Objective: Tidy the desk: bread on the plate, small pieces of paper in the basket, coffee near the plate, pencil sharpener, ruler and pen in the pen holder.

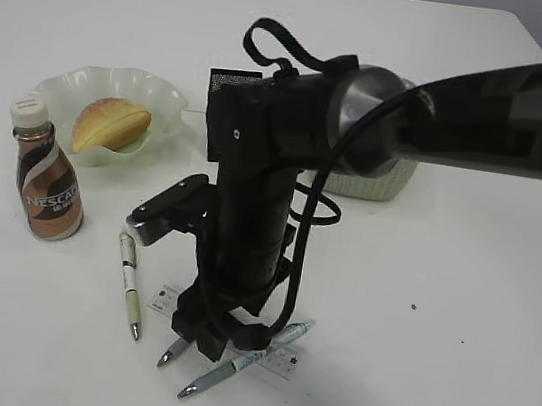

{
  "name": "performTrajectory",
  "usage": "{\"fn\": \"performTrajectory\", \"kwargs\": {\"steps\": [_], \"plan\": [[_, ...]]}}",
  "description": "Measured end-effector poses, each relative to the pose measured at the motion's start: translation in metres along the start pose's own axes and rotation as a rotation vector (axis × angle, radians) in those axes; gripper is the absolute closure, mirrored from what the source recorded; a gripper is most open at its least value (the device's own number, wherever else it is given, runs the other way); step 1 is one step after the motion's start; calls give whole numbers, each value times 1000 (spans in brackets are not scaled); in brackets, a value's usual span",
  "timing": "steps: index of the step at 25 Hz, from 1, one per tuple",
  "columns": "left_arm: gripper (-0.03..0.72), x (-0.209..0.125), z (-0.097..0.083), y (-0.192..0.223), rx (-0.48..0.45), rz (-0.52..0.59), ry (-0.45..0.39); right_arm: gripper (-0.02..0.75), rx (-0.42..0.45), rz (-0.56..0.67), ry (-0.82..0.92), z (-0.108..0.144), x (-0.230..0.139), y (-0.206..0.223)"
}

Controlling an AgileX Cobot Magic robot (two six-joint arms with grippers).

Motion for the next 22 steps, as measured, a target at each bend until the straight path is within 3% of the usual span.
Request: {"fn": "performTrajectory", "kwargs": {"steps": [22], "plan": [[255,0,2,0,12,1,4,216,-34,-9,-3,-7,7,20]]}}
Point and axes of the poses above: a point on each arm's last joint axis where the gripper is mounted, y pointing out along that axis toward the gripper, z along the wrist's bending axis when the last joint is at zero, x = y × z, the point moved 7 cm from there along y, pointing out along that axis toward the gripper, and after that the axes turned 8 degrees about y, right-handed, at the moved point
